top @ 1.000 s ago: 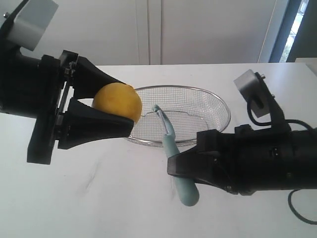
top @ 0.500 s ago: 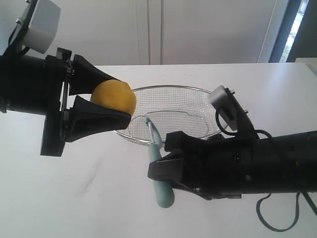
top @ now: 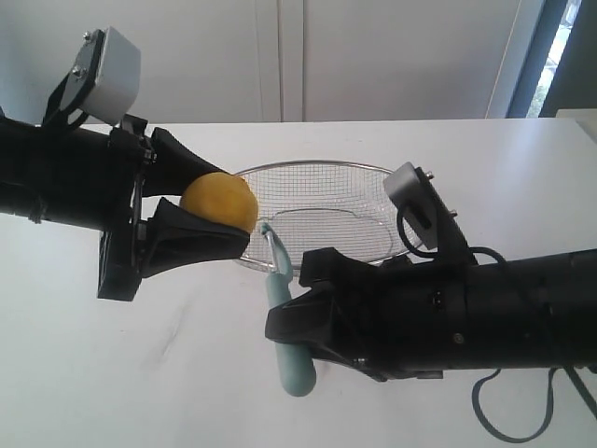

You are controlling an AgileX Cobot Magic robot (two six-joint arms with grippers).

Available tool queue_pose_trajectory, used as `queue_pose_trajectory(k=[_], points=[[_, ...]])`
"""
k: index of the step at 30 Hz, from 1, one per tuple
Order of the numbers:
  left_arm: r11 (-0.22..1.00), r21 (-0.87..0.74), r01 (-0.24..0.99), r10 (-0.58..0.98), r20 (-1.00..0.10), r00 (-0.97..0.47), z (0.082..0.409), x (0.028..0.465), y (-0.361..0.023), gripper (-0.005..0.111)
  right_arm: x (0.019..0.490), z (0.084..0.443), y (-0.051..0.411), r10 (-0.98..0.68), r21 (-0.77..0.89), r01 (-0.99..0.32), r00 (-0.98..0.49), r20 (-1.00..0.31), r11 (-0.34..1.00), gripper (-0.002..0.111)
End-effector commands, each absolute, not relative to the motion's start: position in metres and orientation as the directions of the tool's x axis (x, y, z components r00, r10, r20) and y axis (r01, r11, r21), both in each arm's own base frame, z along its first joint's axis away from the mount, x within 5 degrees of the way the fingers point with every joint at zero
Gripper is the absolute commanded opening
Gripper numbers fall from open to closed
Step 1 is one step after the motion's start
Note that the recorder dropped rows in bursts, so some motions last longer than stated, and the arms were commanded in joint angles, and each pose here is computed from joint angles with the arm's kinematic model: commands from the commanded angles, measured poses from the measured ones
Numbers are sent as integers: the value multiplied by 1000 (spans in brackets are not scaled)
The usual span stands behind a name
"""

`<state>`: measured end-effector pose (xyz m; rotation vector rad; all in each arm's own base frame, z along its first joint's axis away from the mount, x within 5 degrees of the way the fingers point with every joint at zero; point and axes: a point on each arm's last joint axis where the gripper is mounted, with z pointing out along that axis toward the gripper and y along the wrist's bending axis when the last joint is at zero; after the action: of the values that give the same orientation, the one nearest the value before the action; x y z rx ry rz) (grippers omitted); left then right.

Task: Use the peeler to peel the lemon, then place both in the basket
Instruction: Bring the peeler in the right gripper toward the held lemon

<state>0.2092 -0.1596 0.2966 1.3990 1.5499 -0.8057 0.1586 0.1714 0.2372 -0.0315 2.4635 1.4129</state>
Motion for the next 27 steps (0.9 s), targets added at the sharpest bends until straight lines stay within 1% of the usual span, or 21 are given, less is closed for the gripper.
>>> queue_pose_trajectory(k=[1,20,27], points=[[155,75,985,390,-921,9,301,208,-160,0,157,237,173,116,844,-176,-956,-269,507,0],[151,70,986,391,-921,6,300,208,-161,0,152,239,175,55,858,-213,-962,-268,468,0],[127,15,992,412,-910,-39,284,215,-165,0,152,239,175,52,856,-218,-961,-273,469,0]])
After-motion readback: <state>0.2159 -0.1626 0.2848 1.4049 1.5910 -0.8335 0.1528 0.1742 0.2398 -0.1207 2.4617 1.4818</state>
